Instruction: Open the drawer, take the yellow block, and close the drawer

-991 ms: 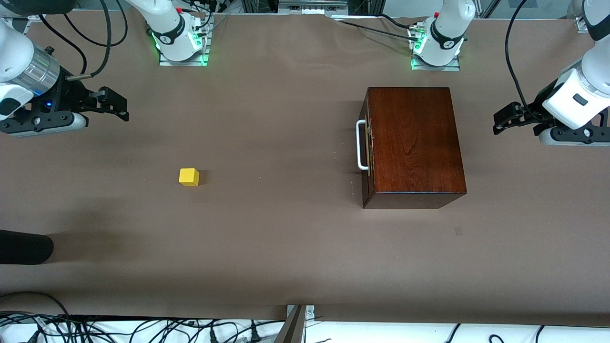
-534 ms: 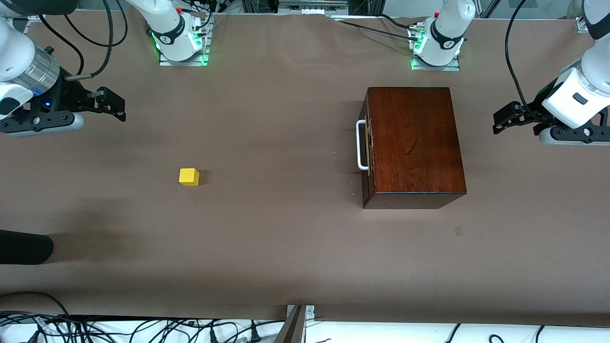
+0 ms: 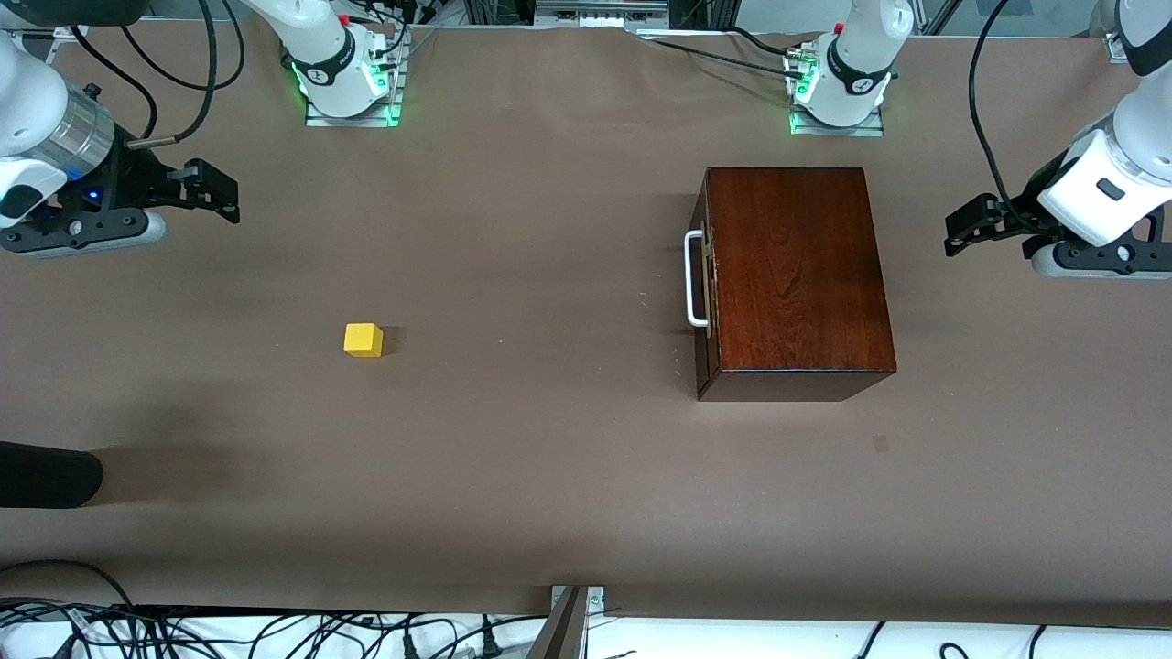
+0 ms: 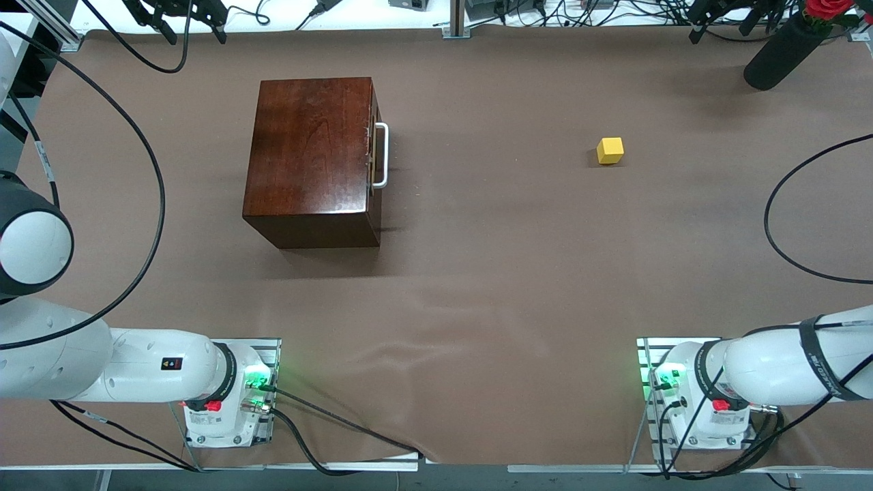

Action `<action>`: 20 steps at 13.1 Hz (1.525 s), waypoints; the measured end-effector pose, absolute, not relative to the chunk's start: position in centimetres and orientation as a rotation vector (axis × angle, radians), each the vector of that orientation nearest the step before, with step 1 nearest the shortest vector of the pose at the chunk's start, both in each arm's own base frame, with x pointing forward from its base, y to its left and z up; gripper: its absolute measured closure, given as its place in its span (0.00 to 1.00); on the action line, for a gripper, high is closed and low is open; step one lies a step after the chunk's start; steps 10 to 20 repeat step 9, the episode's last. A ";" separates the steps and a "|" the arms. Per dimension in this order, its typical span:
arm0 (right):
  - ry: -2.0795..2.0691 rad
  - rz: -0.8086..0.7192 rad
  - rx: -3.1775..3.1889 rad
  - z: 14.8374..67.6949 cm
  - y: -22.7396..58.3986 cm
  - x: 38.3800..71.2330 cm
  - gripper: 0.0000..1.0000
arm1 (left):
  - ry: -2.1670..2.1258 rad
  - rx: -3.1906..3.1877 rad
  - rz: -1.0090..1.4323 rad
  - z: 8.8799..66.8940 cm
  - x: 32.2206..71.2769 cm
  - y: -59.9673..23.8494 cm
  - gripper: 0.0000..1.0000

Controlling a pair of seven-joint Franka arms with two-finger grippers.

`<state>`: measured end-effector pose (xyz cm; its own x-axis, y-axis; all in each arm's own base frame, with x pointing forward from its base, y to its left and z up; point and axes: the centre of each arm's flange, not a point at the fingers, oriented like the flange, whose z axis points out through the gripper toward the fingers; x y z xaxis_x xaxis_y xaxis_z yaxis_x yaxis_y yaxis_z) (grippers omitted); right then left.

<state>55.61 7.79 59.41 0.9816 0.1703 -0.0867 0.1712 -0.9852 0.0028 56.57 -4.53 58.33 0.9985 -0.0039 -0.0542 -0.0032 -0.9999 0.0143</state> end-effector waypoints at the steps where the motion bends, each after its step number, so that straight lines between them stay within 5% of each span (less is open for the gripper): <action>1: 0.272 -0.138 3.116 59.4 7.8 55.6 0.00 | -0.008 3.126 -0.085 58.3 56.6 -4.6 0.00; 20: 0.275 -0.141 3.116 59.4 7.8 55.6 0.00 | -0.012 3.126 -0.084 58.4 56.6 -4.8 0.00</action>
